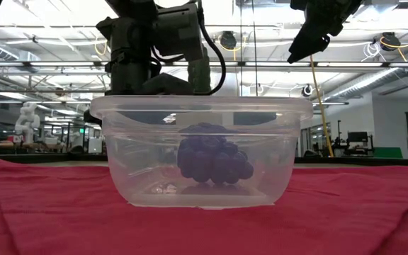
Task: Pick and placing Produce into tupperware
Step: Put the left strawberry into the transparent bin
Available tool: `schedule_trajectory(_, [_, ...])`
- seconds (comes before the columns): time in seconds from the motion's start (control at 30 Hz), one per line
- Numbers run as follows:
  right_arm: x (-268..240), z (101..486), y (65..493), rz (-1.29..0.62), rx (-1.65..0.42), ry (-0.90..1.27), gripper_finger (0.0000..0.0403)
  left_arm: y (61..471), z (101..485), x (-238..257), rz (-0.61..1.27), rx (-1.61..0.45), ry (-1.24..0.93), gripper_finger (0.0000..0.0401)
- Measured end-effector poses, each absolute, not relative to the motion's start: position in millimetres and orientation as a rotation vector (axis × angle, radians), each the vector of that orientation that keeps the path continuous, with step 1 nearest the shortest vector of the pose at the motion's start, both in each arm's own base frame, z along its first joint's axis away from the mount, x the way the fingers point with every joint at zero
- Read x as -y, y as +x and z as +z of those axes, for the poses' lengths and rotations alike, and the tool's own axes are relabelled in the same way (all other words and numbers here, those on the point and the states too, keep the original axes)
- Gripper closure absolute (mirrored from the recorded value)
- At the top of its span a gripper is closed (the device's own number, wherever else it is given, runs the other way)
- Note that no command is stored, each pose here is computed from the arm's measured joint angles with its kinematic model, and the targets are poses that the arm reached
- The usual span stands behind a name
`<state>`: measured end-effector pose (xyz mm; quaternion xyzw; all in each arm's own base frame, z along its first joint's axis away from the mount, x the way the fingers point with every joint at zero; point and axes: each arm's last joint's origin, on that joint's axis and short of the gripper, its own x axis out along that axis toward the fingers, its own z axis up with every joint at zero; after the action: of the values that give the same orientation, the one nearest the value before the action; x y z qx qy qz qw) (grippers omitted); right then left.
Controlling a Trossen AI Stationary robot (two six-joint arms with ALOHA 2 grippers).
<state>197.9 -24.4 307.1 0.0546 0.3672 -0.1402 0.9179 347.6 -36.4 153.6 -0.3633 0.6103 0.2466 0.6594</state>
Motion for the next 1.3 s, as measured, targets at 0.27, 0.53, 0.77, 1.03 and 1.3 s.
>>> schedule_trajectory(0.27, [24.4,307.1,197.9,-0.288,-0.755,0.112,0.0149,347.5,153.6,30.2,0.539,-1.398,-0.832,0.027])
schedule_trajectory(0.53, [24.5,307.1,197.9,-0.289,-0.755,0.113,0.0149,345.0,165.1,28.3,0.524,-1.37,-0.824,0.0271])
schedule_trajectory(0.77, [24.5,307.2,197.9,-0.289,-0.754,0.113,0.0149,332.1,201.3,25.6,0.56,-1.262,-0.82,0.0271])
schedule_trajectory(1.03, [24.5,307.2,197.9,-0.291,-0.754,0.119,0.0149,327.0,232.9,41.7,0.466,-1.114,-0.856,0.0272])
schedule_trajectory(1.3, [24.5,307.9,198.6,-0.291,-0.743,0.12,0.0149,343.6,235.3,79.9,0.254,-0.978,-0.829,0.0272])
